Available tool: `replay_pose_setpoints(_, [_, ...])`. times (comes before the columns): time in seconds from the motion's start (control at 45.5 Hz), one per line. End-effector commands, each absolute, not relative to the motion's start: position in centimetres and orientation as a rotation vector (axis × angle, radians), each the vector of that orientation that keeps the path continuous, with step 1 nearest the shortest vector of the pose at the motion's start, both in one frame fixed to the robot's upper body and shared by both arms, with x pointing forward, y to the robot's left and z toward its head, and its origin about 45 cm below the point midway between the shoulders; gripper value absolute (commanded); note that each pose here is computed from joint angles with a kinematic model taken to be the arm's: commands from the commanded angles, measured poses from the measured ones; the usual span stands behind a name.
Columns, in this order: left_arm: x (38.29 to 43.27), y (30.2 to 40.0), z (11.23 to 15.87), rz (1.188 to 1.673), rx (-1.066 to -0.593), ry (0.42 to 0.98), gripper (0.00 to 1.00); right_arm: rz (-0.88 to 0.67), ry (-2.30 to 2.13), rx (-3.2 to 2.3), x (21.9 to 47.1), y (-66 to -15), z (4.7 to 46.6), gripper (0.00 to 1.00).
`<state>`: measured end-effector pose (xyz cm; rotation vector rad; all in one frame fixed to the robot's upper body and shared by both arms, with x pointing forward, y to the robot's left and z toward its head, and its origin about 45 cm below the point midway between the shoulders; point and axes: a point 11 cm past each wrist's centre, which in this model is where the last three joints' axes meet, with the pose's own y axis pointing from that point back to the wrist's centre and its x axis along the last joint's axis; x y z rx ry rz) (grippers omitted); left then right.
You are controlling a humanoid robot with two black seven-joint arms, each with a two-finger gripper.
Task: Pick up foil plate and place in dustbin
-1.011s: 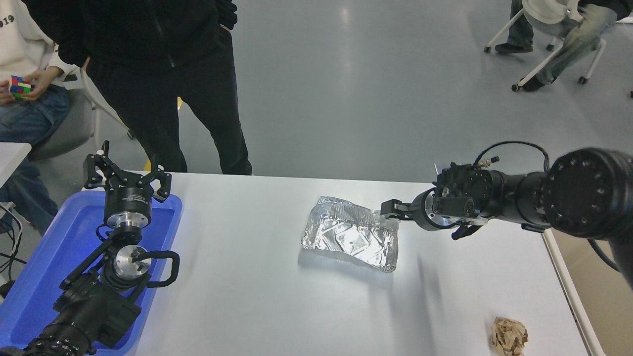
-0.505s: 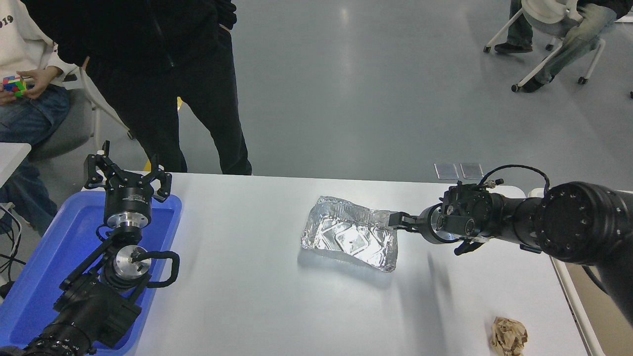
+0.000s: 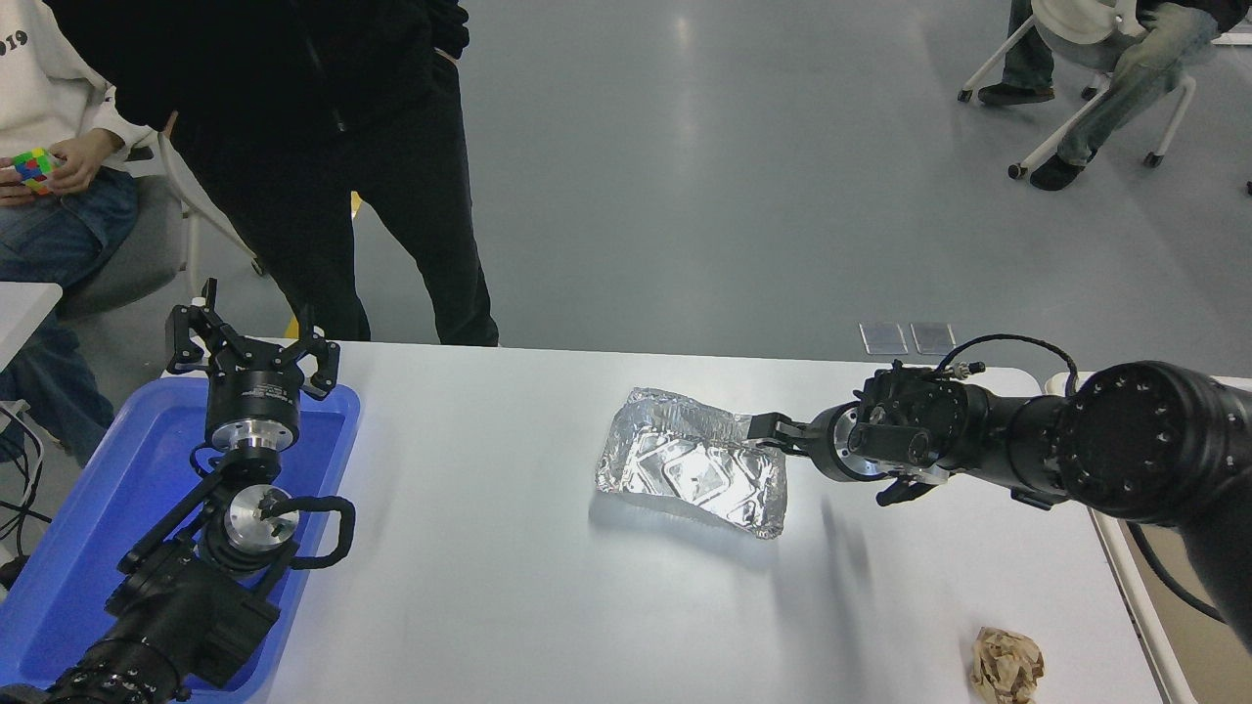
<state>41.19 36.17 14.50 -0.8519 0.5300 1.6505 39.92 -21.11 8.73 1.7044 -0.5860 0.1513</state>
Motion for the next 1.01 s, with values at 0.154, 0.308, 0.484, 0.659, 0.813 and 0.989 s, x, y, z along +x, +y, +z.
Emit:
replay_pose_setpoints(0.154, [41.18, 36.18, 14.5, 1.651, -0.852, 0.53, 0.99, 0.138, -0.547, 1.717, 38.6, -20.8, 7.3, 1.0])
replay_pose_setpoints(0.308, [41.18, 36.18, 14.5, 1.651, -0.852, 0.53, 0.99, 0.128, -0.527, 1.71, 37.8, -21.1, 6.4, 1.0])
replay_pose_setpoints(0.484, [41.18, 36.18, 14.5, 1.651, -0.852, 0.53, 0.99, 0.132, -0.516, 1.702, 37.3, -21.5, 5.7, 1.0])
replay_pose_setpoints(0.659, [41.18, 36.18, 14.5, 1.651, -0.852, 0.53, 0.99, 0.152, -0.55, 1.695, 37.3, -21.7, 5.4, 1.0])
replay_pose_setpoints(0.813, [41.18, 36.18, 14.5, 1.651, -0.852, 0.53, 0.99, 0.174, -0.574, 1.701, 37.5, -21.8, 5.4, 0.97])
replay_pose_setpoints(0.989, [41.18, 36.18, 14.5, 1.651, -0.852, 0.53, 0.99, 0.191, -0.595, 1.699, 37.7, -21.8, 5.5, 0.91])
